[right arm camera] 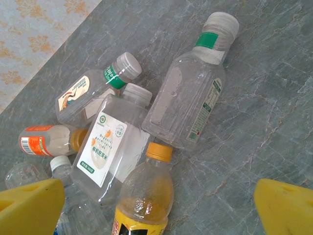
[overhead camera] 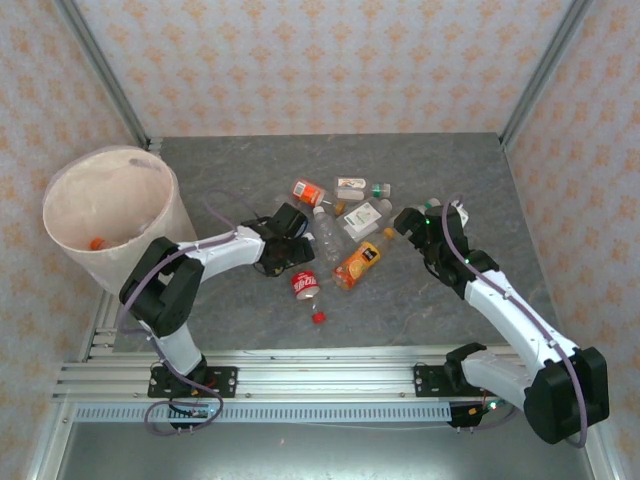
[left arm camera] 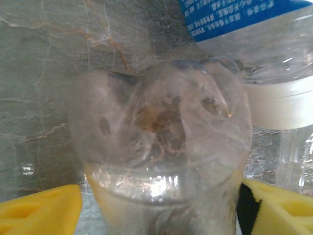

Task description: Put the plastic bottles in the bin

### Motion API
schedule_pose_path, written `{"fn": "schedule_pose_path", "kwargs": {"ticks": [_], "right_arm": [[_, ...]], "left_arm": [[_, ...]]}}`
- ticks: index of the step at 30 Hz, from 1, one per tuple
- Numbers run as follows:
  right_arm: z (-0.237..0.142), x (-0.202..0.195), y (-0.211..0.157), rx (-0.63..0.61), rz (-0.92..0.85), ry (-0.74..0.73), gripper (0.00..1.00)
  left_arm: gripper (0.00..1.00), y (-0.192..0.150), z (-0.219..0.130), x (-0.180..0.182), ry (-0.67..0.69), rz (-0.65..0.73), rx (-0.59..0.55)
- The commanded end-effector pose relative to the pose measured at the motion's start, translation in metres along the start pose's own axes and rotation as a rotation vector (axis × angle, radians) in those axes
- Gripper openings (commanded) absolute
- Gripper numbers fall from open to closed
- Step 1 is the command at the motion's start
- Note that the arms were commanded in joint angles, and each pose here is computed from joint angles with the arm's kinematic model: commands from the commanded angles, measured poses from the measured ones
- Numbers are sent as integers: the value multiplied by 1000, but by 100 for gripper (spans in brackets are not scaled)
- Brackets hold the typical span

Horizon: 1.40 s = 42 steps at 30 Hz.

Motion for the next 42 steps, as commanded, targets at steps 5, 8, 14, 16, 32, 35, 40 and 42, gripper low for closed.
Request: {"fn": "schedule_pose_path", "kwargs": {"ticks": [5,8,14,16,32,35,40,42], "right_arm": [[4,-1,0,11,-15,-12,99],[-2,10,11,-51,5,63,99],[-21,20,30,-201,41,185,99],[-22,20,28,-194,36,197,99],[-56,49,28,-224,-122,441,99],[-55,51,29,-235,-130,446,99],[-53,55,34,-252,-117,450,99],[-52,58,35,-248,-119,455,99]], "left_arm": [[68,0,10,-7,-62,29,-23],[65,1,9,-8,-72,34,-40],[63,0,-2,-8,-92,68,-94],[59,1,-8,-9,-82,99,-111],[38,40,-139,-26,-140,255,-411],[38,58,-194,-26,-117,275,-527],[37,88,-278,-16,29,318,-710],[37,98,-305,-9,84,307,-782]]}}
Point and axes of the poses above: each hand's point on the last joint's axis, 136 mm out from that joint toward the fingers, its own z axis out along the fingers, its own x axis along the line the jaws close on, y = z × x, the point moved 3 cm from there along -z, back along the fingers, and after that the axes turned 1 degree about z, right-handed, at the moved point
